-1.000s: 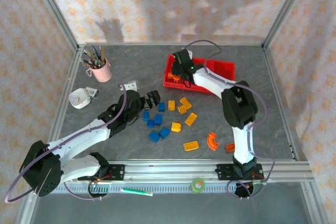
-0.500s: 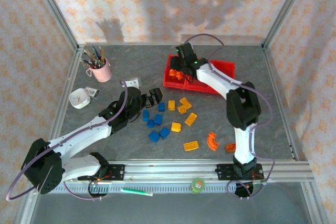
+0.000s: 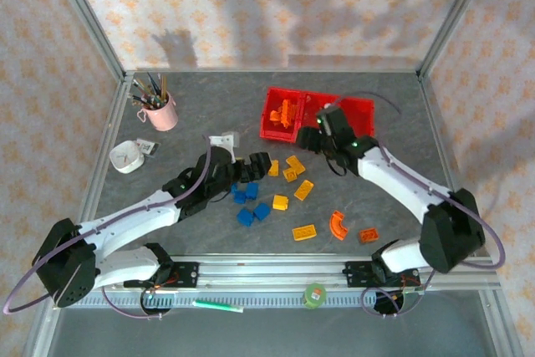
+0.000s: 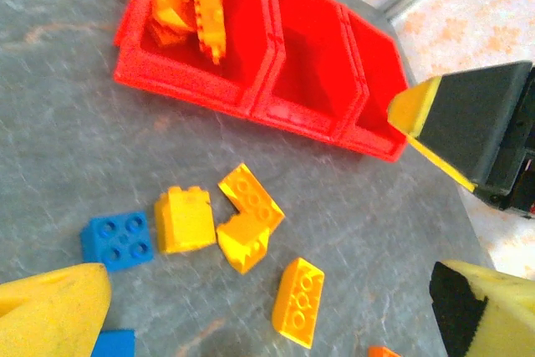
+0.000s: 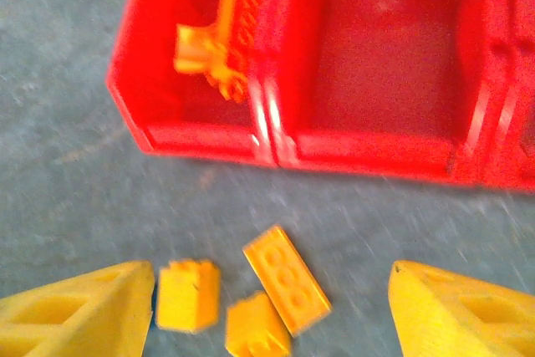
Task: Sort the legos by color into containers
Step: Pick up the lego from the bottom-center of the table.
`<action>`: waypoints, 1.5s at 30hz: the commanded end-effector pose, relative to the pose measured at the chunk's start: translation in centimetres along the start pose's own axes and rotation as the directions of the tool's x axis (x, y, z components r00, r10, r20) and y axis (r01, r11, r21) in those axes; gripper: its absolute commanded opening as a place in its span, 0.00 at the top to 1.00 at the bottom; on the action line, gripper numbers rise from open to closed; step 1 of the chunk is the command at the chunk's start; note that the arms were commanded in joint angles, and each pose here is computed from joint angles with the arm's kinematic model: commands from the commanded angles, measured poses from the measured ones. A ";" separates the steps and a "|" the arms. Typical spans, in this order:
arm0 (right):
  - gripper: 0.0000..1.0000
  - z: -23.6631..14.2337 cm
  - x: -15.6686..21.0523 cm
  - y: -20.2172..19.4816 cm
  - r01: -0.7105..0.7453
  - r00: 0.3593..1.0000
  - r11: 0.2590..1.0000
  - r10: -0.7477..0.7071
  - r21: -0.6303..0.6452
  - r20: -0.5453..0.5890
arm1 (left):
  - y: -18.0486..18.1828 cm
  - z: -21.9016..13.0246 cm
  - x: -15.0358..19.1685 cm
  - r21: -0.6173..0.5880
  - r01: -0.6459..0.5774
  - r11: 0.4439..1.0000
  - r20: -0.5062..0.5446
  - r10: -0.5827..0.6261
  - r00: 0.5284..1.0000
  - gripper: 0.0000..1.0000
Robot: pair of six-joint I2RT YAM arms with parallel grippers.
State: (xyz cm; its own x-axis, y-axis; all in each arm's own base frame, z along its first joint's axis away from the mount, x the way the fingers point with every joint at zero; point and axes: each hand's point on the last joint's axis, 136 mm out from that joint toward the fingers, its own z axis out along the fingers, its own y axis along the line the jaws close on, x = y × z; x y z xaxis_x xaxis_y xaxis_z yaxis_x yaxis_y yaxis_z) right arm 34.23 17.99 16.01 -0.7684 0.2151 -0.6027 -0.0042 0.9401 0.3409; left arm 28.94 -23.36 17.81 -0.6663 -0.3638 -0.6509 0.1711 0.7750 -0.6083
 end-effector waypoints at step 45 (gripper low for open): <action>0.36 -1.7 19.0 -9.7 -0.077 0.956 0.919 0.178 0.385 -0.232 | -0.6 -1.7 5.8 0.022 0.050 0.998 -0.042 -0.049 0.998 0.01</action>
State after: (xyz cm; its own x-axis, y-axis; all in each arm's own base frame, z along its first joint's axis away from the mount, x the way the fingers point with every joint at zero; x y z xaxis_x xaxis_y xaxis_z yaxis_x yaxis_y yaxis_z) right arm 17.88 12.75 1.93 -0.9050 0.2926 -0.3088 0.2742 0.9562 0.1024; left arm 23.49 -25.28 14.20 -0.7277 -0.3578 -0.5852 0.1527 0.7473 -0.6468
